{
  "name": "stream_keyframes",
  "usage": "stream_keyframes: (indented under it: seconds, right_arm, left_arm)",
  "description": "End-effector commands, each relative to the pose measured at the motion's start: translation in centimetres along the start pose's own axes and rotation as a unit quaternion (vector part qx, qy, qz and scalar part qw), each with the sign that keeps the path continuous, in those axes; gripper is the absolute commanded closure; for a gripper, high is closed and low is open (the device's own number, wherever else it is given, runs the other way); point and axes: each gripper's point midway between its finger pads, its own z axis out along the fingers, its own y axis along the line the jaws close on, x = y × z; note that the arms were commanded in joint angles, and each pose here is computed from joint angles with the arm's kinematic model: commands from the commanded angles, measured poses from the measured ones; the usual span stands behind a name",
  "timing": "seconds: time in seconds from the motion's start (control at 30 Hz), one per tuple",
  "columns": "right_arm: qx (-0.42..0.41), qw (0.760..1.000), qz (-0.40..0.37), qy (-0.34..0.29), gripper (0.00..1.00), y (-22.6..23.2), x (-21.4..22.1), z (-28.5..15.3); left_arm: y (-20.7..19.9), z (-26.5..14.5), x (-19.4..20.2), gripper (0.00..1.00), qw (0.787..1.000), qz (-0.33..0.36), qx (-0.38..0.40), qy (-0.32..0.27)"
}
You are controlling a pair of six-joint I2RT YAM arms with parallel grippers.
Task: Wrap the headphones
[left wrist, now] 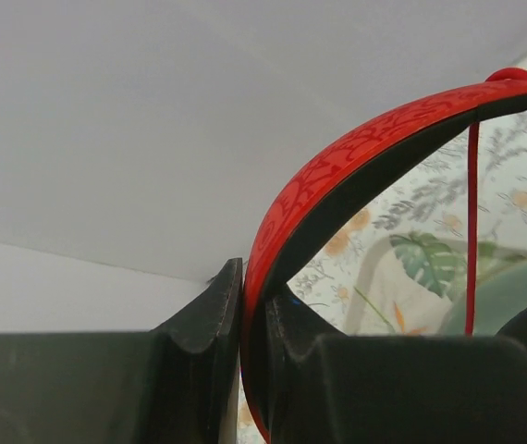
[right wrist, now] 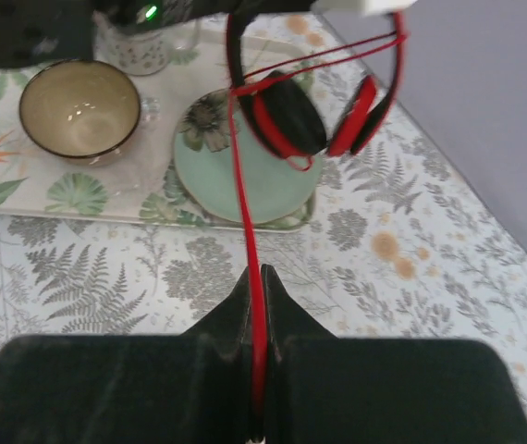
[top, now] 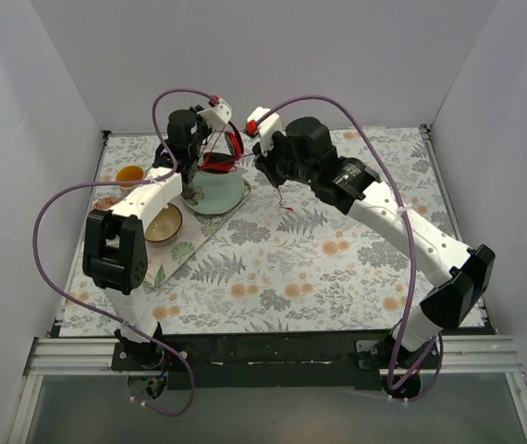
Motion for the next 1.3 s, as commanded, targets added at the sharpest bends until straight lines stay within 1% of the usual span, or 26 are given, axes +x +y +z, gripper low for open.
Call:
stream_keyframes:
  seconds: [0.0,0.07,0.1,0.17,0.2,0.23,0.27,0.33,0.37,0.43,0.47,0.53,0.6,0.67,0.9,0.93,0.97,1.0,1.03,1.07,1.1,1.13,1.17,1.2,1.23,1.27]
  right_arm:
    - [0.064,0.997,-0.019,-0.028,0.99,-4.7,-4.1,-2.8]
    - [0.096,0.995,-0.022,-0.033,0.99,-7.7,-4.8,-3.1]
    - [0.11,0.993,-0.022,-0.039,0.99,-9.0,-5.1,-3.2]
    - [0.141,0.989,-0.021,-0.041,0.99,-12.4,-4.8,-3.4]
    - [0.148,0.987,-0.024,-0.06,0.99,-13.5,-5.6,-3.6]
    - [0.154,0.986,-0.02,-0.067,0.99,-15.2,-5.5,-3.9]
    - [0.163,0.984,-0.015,-0.068,0.99,-16.2,-5.2,-3.7]
    - [0.167,0.982,-0.02,-0.082,0.99,-17.9,-5.7,-3.9]
    - [0.171,0.982,-0.018,-0.074,0.99,-18.6,-5.1,-3.2]
    - [0.177,0.981,-0.012,-0.076,0.99,-20.3,-5.0,-3.4]
    - [0.175,0.982,-0.005,-0.073,0.99,-20.8,-4.4,-3.0]
    - [0.17,0.982,0.015,-0.085,0.99,-22.1,-4.2,-3.2]
    - [0.165,0.982,0.03,-0.091,0.99,-23.0,-3.9,-3.3]
    - [0.165,0.981,0.033,-0.092,0.99,-23.3,-3.7,-3.2]
    - [0.164,0.981,0.057,-0.089,0.99,-24.6,-1.3,-3.2]
    - [0.159,0.981,0.062,-0.089,0.99,-24.6,-1.1,-3.1]
    - [0.149,0.983,0.069,-0.085,0.99,-24.3,-0.3,-2.7]
    - [0.121,0.986,0.067,-0.091,0.99,-23.7,-0.2,-2.4]
    - [0.102,0.989,0.065,-0.089,0.99,-23.1,0.2,-1.8]
    - [0.084,0.991,0.061,-0.089,0.99,-22.5,0.5,-1.4]
    - [0.047,0.993,0.063,-0.087,0.99,-21.1,1.3,-0.7]
    - [0.034,0.993,0.06,-0.095,0.99,-20.8,1.4,-0.3]
    - [0.026,0.992,0.065,-0.101,0.99,-20.4,1.6,-0.2]
    - [0.006,0.992,0.088,-0.091,0.99,-19.0,3.3,0.7]
    - [0.004,0.99,0.081,-0.116,0.98,-18.8,2.6,0.8]
    - [-0.003,0.988,0.08,-0.132,0.97,-18.2,2.4,0.9]
  left_arm:
    - [2.5,-4.1,-4.8,1.0,0.996,0.029,-0.021,-0.082]
    - [1.1,-5.3,-5.8,1.0,0.995,0.027,0.007,-0.1]
    - [-0.2,-5.7,-5.5,1.0,0.995,0.031,0.032,-0.093]
    - [-1.9,-7.0,-6.1,1.0,0.993,0.02,0.067,-0.1]
    - [-3.0,-7.6,-5.9,1.0,0.991,0.017,0.091,-0.092]
    - [-3.9,-8.3,-6.2,1.0,0.989,0.012,0.114,-0.098]
    - [-5.3,-9.1,-6.2,1.0,0.986,0.0,0.143,-0.09]
    - [-6.0,-10.6,-6.7,1.0,0.982,-0.006,0.169,-0.09]
    - [-7.2,-11.5,-6.8,1.0,0.976,-0.016,0.197,-0.086]
    - [-7.4,-12.7,-7.3,1.0,0.972,-0.034,0.217,-0.084]
    - [-8.0,-13.7,-8.0,1.0,0.963,-0.043,0.25,-0.09]
    - [-8.2,-14.6,-8.5,1.0,0.957,-0.066,0.269,-0.088]
    - [-8.7,-15.6,-8.9,1.0,0.95,-0.065,0.292,-0.086]
    - [-9.3,-16.2,-8.9,1.0,0.946,-0.066,0.309,-0.078]
    - [-8.4,-17.9,-11.4,1.0,0.929,-0.108,0.341,-0.093]
    - [-8.4,-18.5,-12.2,1.0,0.921,-0.121,0.356,-0.1]
    - [-8.7,-19.1,-12.2,1.0,0.914,-0.128,0.372,-0.094]
    - [-8.5,-19.7,-12.9,1.0,0.908,-0.137,0.384,-0.1]
    - [-7.4,-20.4,-14.7,1.0,0.9,-0.148,0.391,-0.123]
    - [-7.1,-21.1,-15.2,1.0,0.894,-0.168,0.399,-0.12]
    - [-6.4,-21.3,-16.1,1.0,0.891,-0.178,0.397,-0.126]
    - [-4.8,-21.6,-17.6,1.0,0.891,-0.192,0.387,-0.141]
    - [-4.0,-21.7,-18.3,1.0,0.889,-0.213,0.38,-0.139]
    - [-3.5,-21.6,-18.8,1.0,0.889,-0.226,0.374,-0.139]
    - [-3.0,-21.6,-19.2,1.0,0.887,-0.237,0.37,-0.14]
    - [-1.5,-21.9,-20.4,1.0,0.886,-0.257,0.357,-0.148]
